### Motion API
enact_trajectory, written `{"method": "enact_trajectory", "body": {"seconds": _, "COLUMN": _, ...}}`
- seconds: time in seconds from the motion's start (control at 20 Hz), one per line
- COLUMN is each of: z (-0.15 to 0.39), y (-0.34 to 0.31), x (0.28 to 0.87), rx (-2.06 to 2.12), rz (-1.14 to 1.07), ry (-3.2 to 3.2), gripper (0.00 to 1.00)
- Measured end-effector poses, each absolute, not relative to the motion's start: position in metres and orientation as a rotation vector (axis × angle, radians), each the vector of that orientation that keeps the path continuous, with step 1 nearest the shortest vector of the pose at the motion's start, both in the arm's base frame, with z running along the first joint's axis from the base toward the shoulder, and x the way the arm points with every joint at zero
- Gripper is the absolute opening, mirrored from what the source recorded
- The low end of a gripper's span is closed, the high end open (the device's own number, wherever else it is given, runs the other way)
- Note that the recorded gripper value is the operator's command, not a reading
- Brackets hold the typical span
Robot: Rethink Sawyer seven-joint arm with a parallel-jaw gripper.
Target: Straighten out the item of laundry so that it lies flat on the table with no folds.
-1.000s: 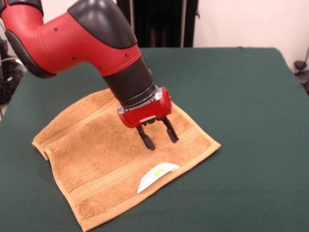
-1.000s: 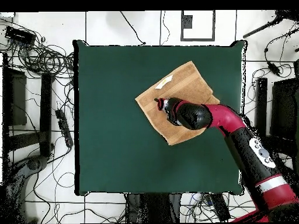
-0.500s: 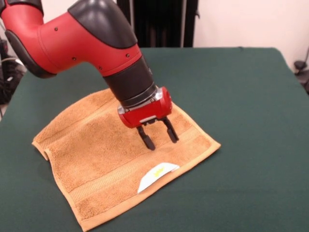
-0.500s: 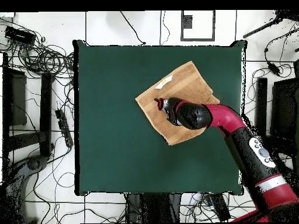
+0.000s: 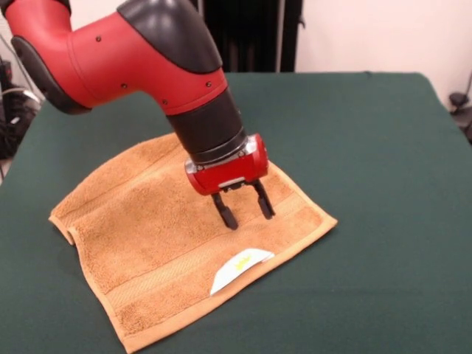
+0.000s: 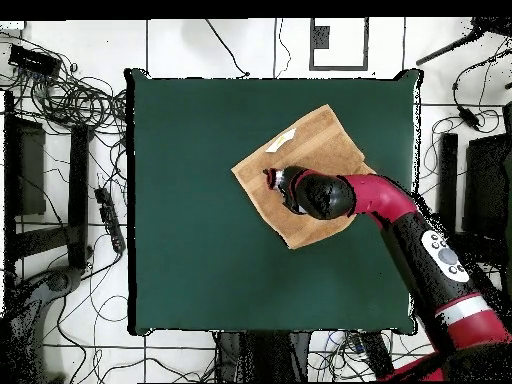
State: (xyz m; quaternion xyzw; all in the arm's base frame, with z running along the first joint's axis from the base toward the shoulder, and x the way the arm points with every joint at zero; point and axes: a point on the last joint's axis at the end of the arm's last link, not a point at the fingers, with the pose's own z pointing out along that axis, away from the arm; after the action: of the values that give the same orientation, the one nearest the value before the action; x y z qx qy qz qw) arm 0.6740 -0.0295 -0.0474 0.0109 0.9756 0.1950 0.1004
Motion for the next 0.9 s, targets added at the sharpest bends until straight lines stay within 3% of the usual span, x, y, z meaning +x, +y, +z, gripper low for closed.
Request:
{"method": "enact_trajectory", "body": {"seconds": 0.55, "z": -0.045, "y": -0.014, "x": 0.679, "rx": -0.043, "rz": 0.441, "ry": 2.932, "gripper": 1.0}}
{"method": "enact_trajectory", "body": {"seconds": 0.9, "z": -0.044, "y": -0.009, "x": 0.686, "rx": 0.05, "rz": 0.512, "ry": 2.904, "gripper": 1.0}}
